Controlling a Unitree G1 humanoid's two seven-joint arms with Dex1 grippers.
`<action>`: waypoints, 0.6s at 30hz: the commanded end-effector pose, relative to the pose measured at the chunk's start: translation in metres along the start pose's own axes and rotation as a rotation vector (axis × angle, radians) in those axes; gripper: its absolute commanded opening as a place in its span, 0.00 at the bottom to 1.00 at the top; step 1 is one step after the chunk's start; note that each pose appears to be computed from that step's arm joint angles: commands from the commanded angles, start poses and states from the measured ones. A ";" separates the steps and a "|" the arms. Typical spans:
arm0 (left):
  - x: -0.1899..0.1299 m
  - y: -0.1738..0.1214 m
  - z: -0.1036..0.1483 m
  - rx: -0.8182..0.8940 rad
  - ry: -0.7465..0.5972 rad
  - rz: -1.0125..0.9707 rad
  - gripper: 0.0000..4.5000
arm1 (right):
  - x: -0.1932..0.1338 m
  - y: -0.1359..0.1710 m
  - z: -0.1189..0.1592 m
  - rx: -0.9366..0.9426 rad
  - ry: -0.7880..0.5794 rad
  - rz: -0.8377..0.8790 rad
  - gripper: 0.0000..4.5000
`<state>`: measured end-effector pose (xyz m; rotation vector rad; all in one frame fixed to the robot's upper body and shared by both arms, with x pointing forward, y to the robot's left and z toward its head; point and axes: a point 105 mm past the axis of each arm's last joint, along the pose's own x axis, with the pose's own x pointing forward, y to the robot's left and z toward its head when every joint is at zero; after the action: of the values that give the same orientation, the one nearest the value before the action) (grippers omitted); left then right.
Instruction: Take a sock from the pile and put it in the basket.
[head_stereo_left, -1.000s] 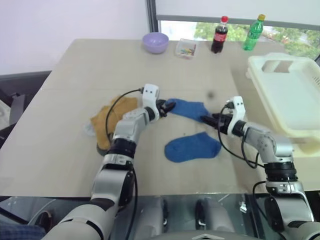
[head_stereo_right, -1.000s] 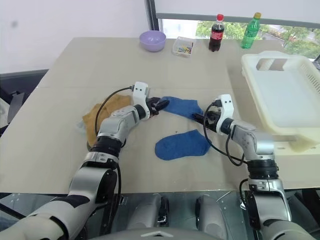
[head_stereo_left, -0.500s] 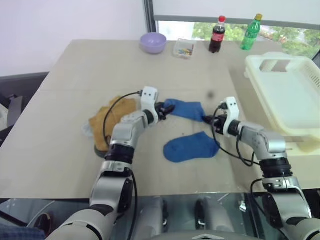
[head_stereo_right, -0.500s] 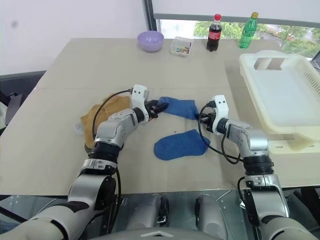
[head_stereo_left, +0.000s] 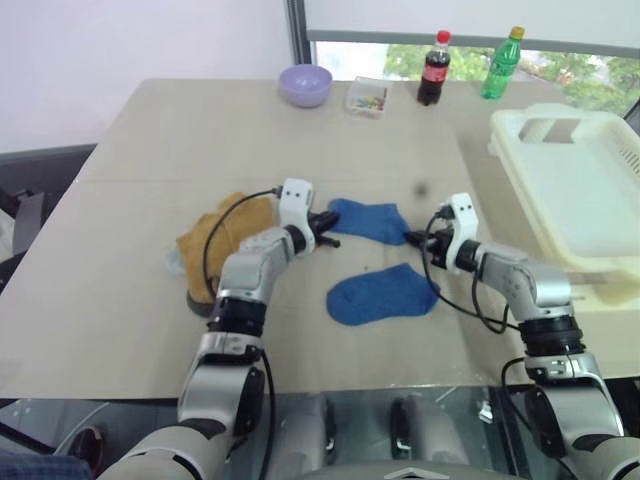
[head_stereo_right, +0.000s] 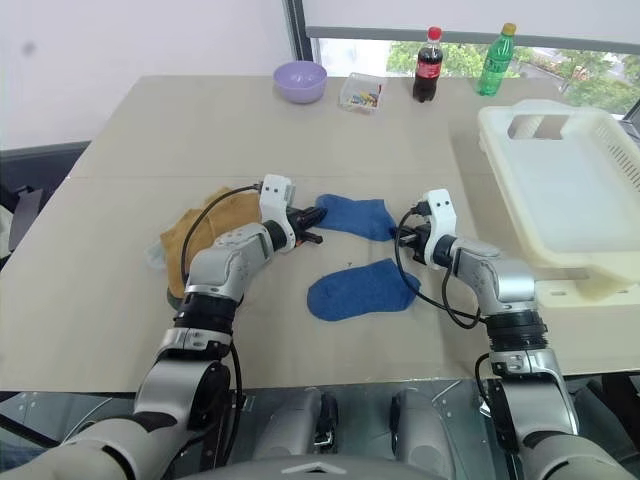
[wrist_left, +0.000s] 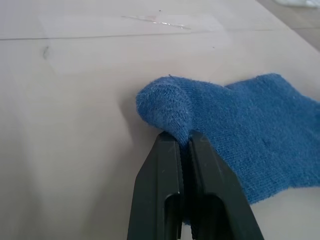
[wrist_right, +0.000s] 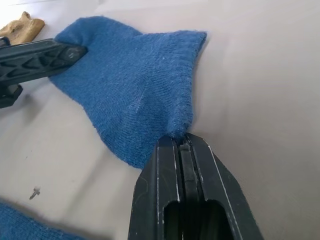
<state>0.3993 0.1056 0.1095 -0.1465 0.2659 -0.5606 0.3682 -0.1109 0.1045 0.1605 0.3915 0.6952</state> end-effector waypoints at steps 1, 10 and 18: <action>-0.020 -0.014 0.030 0.002 -0.126 -0.039 0.01 | -0.016 0.016 0.022 -0.024 -0.063 0.073 0.00; -0.099 -0.058 0.024 -0.059 -0.245 -0.053 0.01 | -0.074 0.038 0.015 -0.032 0.010 0.150 0.00; -0.124 -0.095 -0.029 -0.055 -0.063 -0.022 0.01 | -0.093 0.037 0.006 -0.052 0.103 0.130 0.00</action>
<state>0.2504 0.0974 0.1199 -0.2863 0.2364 -0.5524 0.2875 -0.1410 0.1367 0.1323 0.4955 0.8359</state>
